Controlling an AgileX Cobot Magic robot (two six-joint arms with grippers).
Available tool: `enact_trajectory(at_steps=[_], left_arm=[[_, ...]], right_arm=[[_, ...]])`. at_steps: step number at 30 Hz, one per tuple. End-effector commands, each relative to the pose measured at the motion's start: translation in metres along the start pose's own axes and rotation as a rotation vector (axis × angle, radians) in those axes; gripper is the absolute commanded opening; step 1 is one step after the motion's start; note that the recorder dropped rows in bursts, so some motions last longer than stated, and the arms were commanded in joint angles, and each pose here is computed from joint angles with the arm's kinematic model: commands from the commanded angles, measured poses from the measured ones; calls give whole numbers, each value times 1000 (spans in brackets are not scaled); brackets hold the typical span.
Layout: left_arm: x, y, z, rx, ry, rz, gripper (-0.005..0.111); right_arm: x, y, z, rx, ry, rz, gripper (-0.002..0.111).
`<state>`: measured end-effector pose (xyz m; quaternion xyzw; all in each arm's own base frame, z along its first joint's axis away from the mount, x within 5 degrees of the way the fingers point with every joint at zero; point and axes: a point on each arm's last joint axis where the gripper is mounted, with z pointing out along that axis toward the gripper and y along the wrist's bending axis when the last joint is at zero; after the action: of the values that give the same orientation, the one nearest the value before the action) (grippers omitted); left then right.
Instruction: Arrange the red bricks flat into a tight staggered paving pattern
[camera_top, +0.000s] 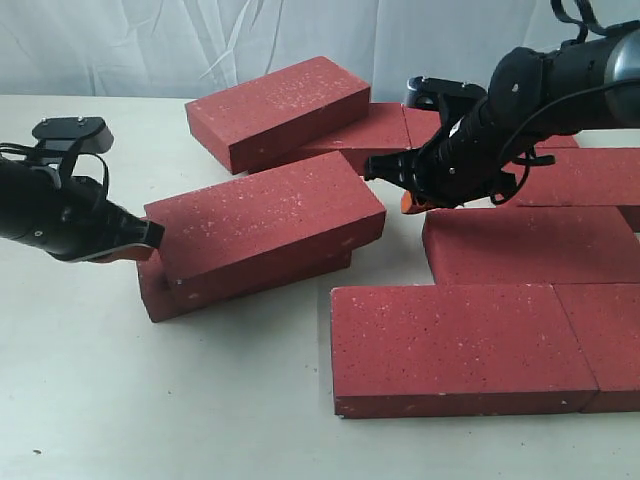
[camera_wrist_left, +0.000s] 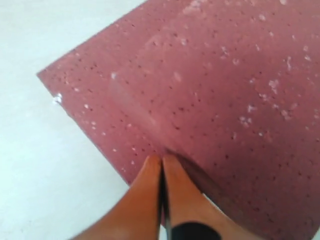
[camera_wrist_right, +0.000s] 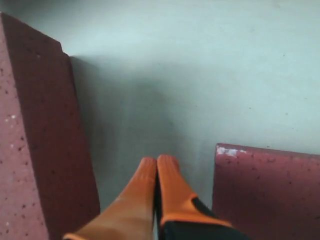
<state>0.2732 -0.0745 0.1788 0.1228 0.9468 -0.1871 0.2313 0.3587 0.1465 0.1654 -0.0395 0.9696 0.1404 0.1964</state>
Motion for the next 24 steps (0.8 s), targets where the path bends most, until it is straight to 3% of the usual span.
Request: enact_trajectory(at_steps=[1, 14, 24], left_arm=[[-6, 2, 0, -39, -51, -8, 0], [-19, 11, -8, -171, -25, 10, 0], [-20, 13, -9, -186, -30, 25, 0]], right_arm=[[4, 4, 11, -38, 15, -9, -1], [26, 44, 39, -95, 41, -113, -1], [35, 75, 40, -151, 11, -152, -1]])
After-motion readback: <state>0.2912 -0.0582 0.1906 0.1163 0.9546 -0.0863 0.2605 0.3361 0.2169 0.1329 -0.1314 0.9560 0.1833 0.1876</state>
